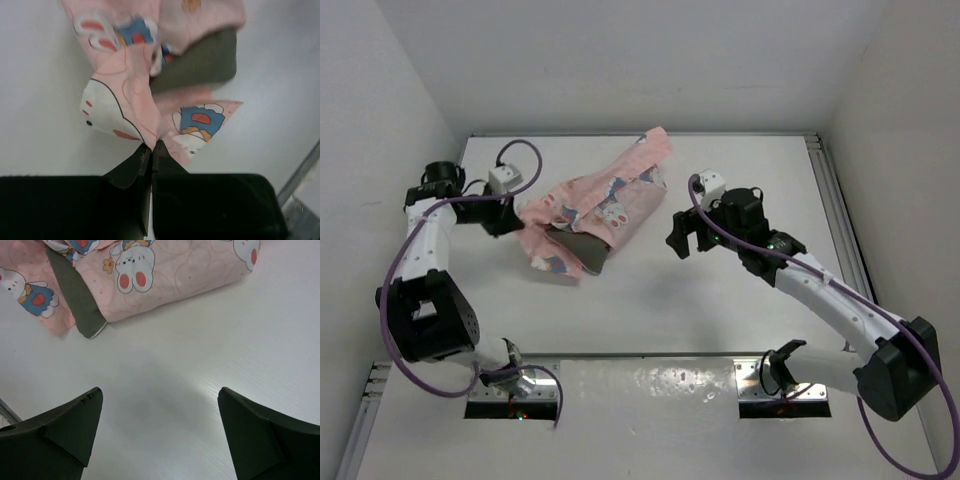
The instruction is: Put the pillow into the pillowcase
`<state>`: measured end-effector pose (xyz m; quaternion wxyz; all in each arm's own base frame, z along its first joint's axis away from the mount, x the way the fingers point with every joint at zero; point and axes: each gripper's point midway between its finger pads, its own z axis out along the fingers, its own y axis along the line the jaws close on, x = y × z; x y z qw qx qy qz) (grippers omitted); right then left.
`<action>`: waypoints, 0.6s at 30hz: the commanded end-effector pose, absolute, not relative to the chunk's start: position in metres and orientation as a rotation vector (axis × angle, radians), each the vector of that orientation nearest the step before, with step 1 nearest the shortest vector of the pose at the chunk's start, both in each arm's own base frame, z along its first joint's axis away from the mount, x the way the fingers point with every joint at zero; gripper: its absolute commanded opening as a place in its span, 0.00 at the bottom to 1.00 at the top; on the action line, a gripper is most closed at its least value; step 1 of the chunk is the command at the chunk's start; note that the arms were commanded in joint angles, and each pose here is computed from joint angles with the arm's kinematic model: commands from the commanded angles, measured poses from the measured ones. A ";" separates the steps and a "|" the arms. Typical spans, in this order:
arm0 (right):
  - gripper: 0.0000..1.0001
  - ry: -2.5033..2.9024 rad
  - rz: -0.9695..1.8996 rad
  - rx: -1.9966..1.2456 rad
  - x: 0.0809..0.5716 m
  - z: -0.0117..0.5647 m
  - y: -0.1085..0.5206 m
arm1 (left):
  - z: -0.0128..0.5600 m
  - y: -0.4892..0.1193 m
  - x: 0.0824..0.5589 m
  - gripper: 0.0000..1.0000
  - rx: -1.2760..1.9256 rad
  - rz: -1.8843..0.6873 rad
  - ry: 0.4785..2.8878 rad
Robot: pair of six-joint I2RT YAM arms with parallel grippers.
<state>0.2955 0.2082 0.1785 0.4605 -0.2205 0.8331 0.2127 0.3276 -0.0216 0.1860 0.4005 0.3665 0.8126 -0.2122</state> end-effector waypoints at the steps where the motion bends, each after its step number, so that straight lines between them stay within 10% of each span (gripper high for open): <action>1: 0.94 1.992 0.561 -0.556 0.301 0.192 0.230 | 0.137 0.015 0.276 0.00 1.144 -0.600 2.135; 10: 0.62 2.021 0.749 -0.484 0.317 0.183 0.297 | 0.102 0.068 0.249 0.67 1.136 -0.570 2.246; 13: 0.67 2.096 0.820 -0.422 0.323 0.163 0.329 | 0.128 0.073 0.273 0.97 1.136 -0.420 2.183; 18: 0.87 2.190 0.919 -0.362 0.331 0.120 0.378 | 0.156 0.061 0.319 1.00 1.167 -0.146 2.062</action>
